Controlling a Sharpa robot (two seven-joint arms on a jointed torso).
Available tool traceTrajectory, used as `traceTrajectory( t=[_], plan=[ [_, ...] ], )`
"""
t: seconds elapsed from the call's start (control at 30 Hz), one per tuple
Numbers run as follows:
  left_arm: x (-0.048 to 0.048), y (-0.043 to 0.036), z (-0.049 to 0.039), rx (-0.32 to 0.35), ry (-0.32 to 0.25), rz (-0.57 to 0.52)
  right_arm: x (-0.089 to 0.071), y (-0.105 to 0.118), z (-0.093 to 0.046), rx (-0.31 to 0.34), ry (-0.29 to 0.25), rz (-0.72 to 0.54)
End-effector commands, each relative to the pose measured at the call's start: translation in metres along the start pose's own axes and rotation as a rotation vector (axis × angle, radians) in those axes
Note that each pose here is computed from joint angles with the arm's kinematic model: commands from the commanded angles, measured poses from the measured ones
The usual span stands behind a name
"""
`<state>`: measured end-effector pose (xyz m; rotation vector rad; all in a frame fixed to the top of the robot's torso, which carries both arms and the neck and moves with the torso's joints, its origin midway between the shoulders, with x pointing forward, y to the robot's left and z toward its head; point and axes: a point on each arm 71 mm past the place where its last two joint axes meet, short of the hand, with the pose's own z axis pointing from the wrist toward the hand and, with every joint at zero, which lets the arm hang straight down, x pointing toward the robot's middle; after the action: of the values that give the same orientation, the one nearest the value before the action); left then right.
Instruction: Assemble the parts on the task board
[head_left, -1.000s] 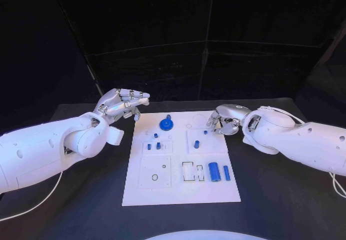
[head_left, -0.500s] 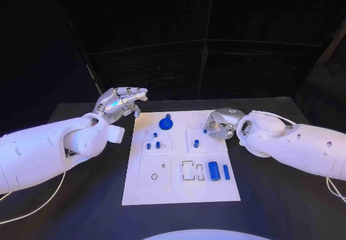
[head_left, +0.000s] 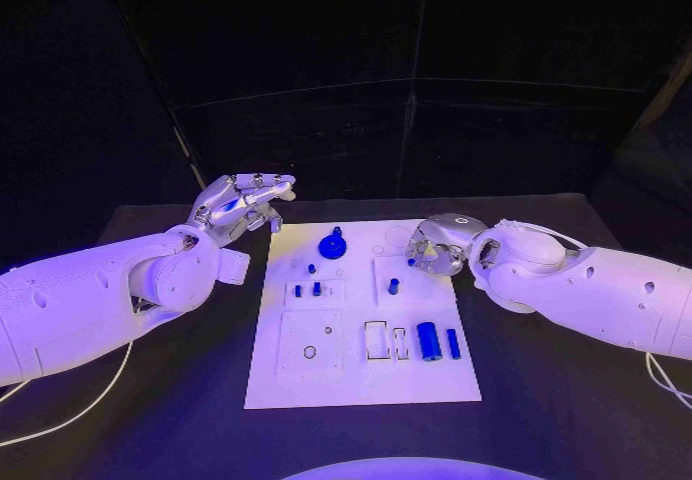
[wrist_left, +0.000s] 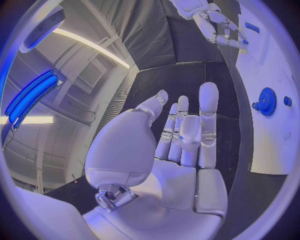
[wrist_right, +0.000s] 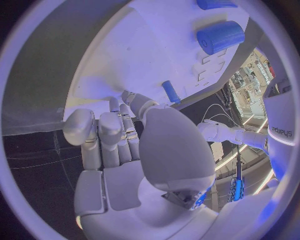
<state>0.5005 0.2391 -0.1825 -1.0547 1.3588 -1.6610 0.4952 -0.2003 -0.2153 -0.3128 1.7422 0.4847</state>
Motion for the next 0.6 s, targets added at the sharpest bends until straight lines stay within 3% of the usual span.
traceTrajectory(
  t=[0.03, 0.6],
  plan=[
    [0.0007, 0.0002, 0.0009, -0.008, 0.01, -0.015, 0.0018, 0.0018, 0.0009, -0.009, 0.005, 0.016],
    [0.0007, 0.0029, 0.0031, -0.03, 0.012, -0.015, 0.0073, 0.0049, 0.0046, -0.002, 0.072, 0.016]
  ],
)
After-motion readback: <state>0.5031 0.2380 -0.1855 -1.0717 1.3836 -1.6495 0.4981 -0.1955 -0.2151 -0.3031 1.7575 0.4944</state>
